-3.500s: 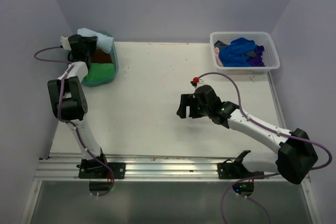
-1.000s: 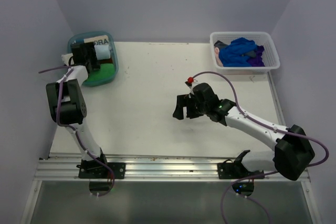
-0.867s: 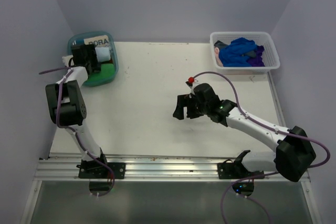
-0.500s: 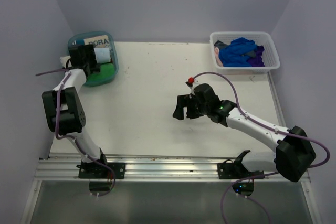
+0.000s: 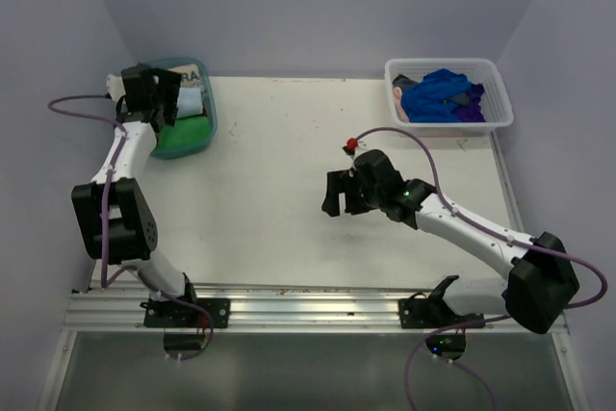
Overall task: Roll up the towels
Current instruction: Place the rolled towel into the container
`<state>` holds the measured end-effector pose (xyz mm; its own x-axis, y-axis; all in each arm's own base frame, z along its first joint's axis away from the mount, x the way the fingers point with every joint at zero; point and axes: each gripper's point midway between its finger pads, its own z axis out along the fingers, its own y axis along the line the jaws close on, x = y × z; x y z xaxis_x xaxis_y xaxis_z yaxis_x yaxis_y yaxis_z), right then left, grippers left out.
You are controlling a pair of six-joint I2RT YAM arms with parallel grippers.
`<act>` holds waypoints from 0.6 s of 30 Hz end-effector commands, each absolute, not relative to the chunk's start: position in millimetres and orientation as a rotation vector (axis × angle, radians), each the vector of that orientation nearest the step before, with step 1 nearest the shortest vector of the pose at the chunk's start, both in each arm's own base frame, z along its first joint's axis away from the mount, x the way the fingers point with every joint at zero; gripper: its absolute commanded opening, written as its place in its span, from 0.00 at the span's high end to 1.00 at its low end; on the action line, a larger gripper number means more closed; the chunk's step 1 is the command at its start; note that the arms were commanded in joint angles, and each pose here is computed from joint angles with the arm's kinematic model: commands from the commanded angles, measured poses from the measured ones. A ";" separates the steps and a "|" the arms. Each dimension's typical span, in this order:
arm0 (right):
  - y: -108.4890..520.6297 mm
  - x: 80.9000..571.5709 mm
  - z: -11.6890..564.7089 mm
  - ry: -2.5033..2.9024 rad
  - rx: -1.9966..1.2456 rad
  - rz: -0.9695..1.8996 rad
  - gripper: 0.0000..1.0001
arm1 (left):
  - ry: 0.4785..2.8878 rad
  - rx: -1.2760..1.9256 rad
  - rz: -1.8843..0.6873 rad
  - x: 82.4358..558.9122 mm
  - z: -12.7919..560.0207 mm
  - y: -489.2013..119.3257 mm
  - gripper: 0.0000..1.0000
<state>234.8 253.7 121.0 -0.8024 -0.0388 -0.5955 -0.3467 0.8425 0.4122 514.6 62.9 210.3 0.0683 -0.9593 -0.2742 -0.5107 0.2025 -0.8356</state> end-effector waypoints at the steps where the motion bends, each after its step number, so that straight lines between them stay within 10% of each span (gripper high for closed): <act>1: 235.0 263.8 162.8 2.323 -0.265 0.500 0.17 | 1.673 -1.100 -0.464 504.2 272.3 40.2 0.01; 18: 110.6 296.8 237.6 2.029 0.115 -0.175 0.06 | 2.044 -0.002 -0.333 375.0 263.9 -174.0 0.01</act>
<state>298.9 141.6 209.5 -0.5394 -0.0503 -0.8406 0.0157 0.9974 -0.0698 400.4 -179.1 261.8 -0.4949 -0.2616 -0.8287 0.0714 0.9381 -0.3388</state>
